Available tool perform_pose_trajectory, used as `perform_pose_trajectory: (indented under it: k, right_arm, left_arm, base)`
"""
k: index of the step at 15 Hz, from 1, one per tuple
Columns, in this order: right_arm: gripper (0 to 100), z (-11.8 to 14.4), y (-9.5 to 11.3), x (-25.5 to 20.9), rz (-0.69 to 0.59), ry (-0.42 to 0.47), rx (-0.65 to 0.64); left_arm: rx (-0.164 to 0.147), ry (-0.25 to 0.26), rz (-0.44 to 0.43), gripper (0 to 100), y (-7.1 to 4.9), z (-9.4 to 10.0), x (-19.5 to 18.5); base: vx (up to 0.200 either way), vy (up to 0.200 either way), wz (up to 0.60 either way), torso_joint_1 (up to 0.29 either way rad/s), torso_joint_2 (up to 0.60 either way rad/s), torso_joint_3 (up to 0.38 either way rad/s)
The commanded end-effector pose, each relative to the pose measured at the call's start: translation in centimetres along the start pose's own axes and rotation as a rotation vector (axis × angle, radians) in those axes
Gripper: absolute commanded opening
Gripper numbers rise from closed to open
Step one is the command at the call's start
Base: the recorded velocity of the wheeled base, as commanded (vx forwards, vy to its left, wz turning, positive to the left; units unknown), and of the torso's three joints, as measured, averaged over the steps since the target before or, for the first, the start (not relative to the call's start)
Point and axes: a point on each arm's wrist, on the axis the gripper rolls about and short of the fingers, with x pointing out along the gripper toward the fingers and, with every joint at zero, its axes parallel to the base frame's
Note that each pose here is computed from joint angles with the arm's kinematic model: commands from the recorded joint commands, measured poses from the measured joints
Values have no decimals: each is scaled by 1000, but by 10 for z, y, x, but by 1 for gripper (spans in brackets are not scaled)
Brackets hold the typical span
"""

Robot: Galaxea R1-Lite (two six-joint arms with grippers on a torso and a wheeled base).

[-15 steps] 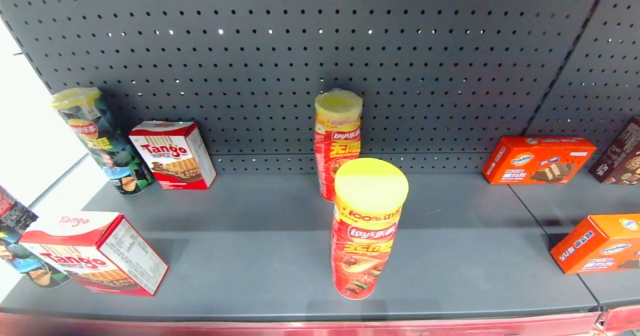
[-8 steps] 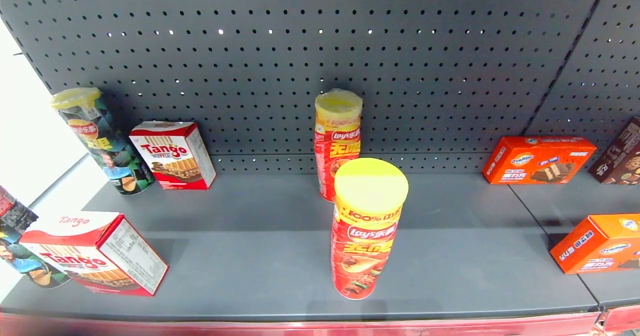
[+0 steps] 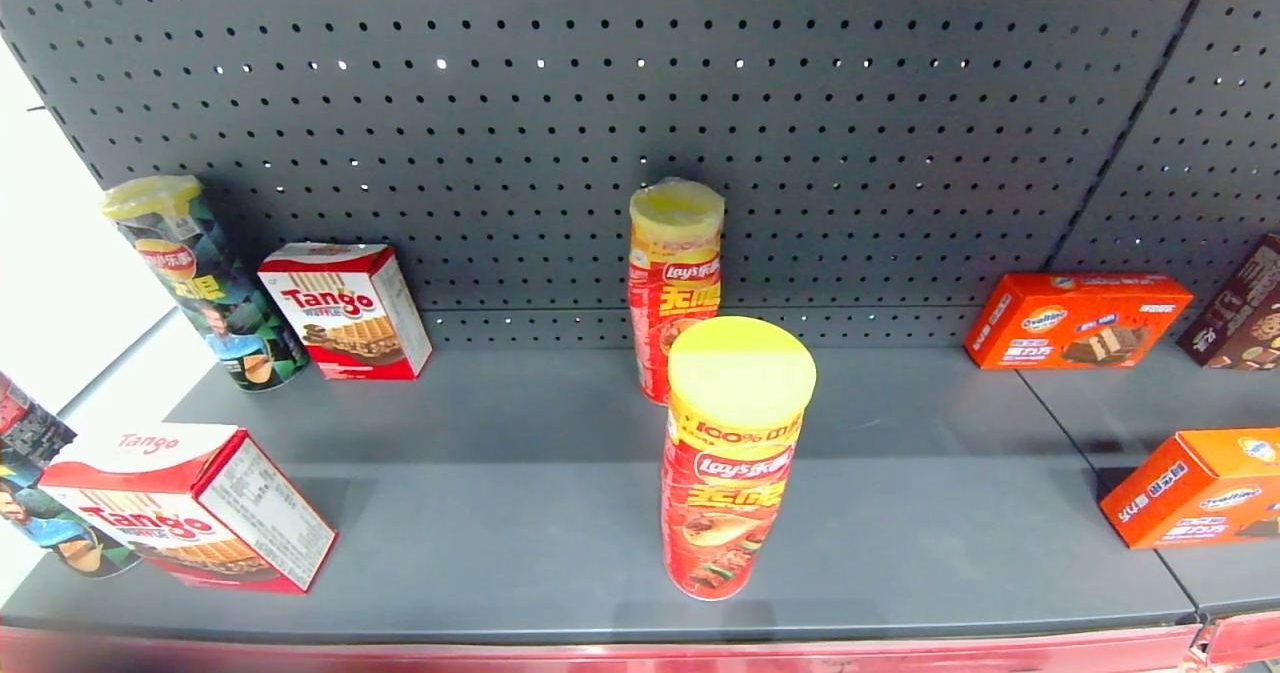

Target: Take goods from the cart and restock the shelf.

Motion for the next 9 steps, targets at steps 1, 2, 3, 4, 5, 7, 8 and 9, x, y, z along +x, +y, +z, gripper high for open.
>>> perform_pose_trajectory:
  k: [1,2,3,4,5,7,8,9]
  right_arm:
    - [100,0,0,0,1,1,0]
    - [100,0,0,0,24,5,-6]
    - [100,0,0,0,38,8,-6]
    - [100,0,0,0,47,3,-8]
    - [100,1,-1,2,65,21,-15]
    - [100,50,-2,-6,48,-85,15]
    - [100,113,-1,13,46,-30,77]
    - [100,137,-1,30,59,4,104]
  left_arm:
    - [0,5,1,100,0,0,0]
    - [0,5,-2,100,0,0,0]
    - [0,6,-2,100,0,0,0]
    - [0,5,-2,100,0,0,0]
    - [1,6,-2,100,0,0,0]
    - [-1,9,-4,100,0,0,1]
    - [1,9,-4,100,0,0,1]
    - [1,11,-4,100,0,0,1]
  base:
    - [0,0,0,0,0,0]
    - [0,0,0,0,0,0]
    - [0,0,0,0,0,0]
    - [0,0,0,0,0,0]
    - [0,0,0,0,0,0]
    - [0,0,0,0,0,0]
    - [0,0,0,0,0,0]
    - [0,0,0,0,0,0]
